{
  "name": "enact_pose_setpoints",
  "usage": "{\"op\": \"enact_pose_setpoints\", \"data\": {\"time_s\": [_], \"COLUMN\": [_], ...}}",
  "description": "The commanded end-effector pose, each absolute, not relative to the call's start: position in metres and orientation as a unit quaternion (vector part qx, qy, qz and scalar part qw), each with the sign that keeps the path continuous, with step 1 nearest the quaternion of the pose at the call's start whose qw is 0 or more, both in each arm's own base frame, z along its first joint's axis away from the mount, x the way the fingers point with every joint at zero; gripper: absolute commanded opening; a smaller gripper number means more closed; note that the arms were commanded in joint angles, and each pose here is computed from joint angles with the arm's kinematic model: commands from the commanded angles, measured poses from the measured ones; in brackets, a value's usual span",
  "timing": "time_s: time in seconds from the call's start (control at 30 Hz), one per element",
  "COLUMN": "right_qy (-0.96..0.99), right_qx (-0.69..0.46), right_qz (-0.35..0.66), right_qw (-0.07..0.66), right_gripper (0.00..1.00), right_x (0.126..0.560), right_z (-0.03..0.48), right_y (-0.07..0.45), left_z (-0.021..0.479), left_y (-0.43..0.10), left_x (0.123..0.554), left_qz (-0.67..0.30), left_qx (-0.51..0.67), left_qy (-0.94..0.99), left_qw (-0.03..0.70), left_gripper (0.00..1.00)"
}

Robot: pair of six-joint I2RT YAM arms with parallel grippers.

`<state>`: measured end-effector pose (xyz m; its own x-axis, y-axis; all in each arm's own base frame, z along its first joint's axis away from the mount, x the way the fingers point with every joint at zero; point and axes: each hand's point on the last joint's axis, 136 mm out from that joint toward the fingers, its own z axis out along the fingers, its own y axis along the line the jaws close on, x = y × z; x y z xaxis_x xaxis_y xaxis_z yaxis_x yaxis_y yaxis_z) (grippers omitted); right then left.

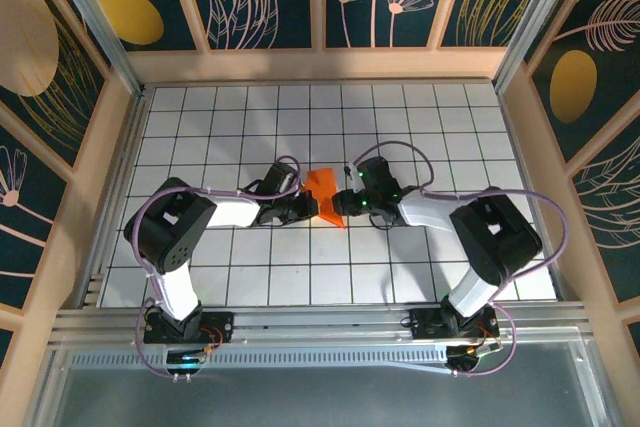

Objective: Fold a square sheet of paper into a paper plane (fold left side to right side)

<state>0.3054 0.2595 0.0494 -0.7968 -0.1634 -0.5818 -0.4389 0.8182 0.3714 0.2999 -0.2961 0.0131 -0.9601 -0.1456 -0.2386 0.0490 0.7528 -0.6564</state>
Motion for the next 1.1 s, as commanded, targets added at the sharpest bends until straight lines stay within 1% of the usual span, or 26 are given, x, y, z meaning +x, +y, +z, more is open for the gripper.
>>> {"op": "enact_pose_setpoints", "data": {"time_s": [0.0, 0.07, 0.13, 0.2, 0.3, 0.33, 0.43, 0.6, 1.07], "right_qy": [0.908, 0.906, 0.903, 0.9, 0.889, 0.886, 0.88, 0.882, 0.899], "right_qx": [-0.157, -0.156, -0.158, -0.16, -0.158, -0.156, -0.144, -0.143, -0.116], "right_qz": [0.273, 0.291, 0.315, 0.344, 0.394, 0.406, 0.431, 0.432, 0.408], "right_qw": [0.275, 0.263, 0.244, 0.216, 0.173, 0.162, 0.138, 0.124, 0.11], "right_gripper": [0.5, 0.49, 0.35, 0.19, 0.03, 0.0, 0.0, 0.0, 0.0], "right_x": [0.301, 0.292, 0.282, 0.269, 0.252, 0.248, 0.242, 0.239, 0.243], "right_z": [0.071, 0.076, 0.078, 0.078, 0.077, 0.076, 0.073, 0.065, 0.039], "right_y": [0.254, 0.252, 0.254, 0.259, 0.271, 0.274, 0.28, 0.286, 0.281], "left_z": [-0.013, -0.012, -0.012, -0.012, -0.012, -0.012, -0.012, -0.011, -0.012], "left_y": [-0.278, -0.278, -0.277, -0.277, -0.277, -0.277, -0.277, -0.278, -0.277], "left_x": [0.286, 0.286, 0.286, 0.286, 0.286, 0.286, 0.286, 0.287, 0.286], "left_qz": [-0.306, -0.307, -0.307, -0.307, -0.306, -0.306, -0.306, -0.307, -0.306], "left_qx": [-0.038, -0.039, -0.039, -0.039, -0.04, -0.041, -0.04, -0.04, -0.041], "left_qy": [0.944, 0.944, 0.944, 0.944, 0.944, 0.944, 0.944, 0.943, 0.944], "left_qw": [0.116, 0.117, 0.117, 0.118, 0.119, 0.119, 0.118, 0.118, 0.117], "left_gripper": [0.02, 0.02, 0.02, 0.02, 0.02, 0.02, 0.02, 0.02, 0.02]}}
